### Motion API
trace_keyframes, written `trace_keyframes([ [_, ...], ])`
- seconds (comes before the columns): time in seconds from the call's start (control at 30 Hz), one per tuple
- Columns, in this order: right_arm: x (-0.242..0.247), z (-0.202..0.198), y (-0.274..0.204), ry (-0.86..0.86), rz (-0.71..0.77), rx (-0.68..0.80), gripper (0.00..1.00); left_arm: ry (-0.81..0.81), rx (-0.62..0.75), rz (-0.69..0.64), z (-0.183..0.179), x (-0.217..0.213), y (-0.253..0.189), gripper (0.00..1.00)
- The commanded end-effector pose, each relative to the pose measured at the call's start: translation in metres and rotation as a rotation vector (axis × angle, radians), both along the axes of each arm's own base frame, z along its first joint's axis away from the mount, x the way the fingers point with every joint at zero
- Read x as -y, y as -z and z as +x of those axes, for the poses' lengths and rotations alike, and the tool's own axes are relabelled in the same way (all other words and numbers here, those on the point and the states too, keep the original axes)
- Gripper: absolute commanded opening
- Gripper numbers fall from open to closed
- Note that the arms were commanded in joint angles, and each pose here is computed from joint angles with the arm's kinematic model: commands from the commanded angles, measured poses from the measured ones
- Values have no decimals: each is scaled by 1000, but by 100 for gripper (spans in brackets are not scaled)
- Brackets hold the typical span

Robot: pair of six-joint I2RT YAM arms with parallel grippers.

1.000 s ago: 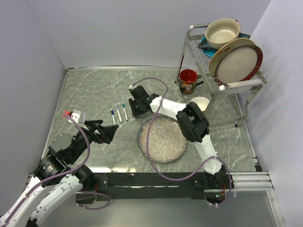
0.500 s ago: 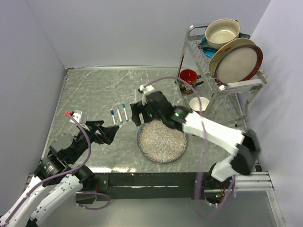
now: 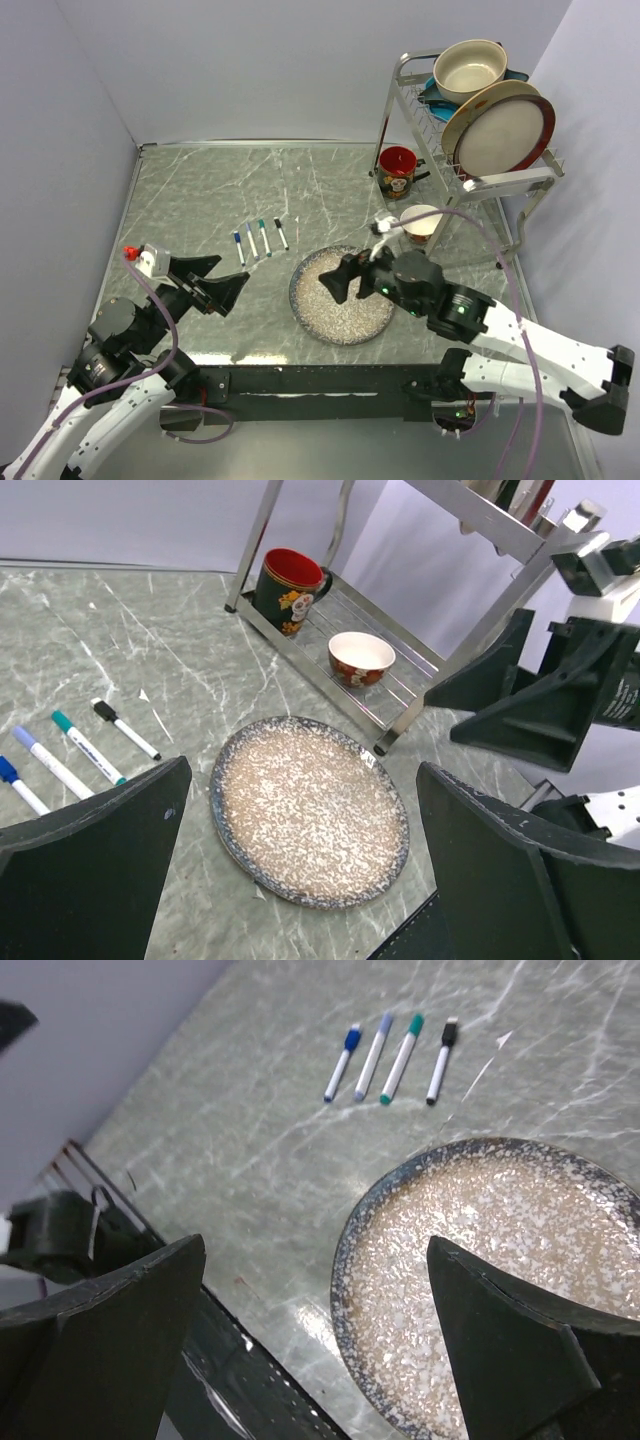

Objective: Insert the pens into the pen caps

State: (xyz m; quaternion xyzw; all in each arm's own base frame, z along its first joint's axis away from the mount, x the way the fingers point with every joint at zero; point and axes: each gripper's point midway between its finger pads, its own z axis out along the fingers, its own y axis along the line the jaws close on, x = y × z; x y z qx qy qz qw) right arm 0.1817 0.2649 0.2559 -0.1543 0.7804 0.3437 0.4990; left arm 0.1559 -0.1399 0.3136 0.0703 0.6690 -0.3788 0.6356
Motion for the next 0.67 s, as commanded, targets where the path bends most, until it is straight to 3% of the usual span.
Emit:
trace_keyframes([
  [0.0,15,8,-24,107,134,52,100,39,25,12,0,8,-4,99],
  [0.63,34,5,-39,140,211,109,100,42,-21,48,7,14,7,99],
])
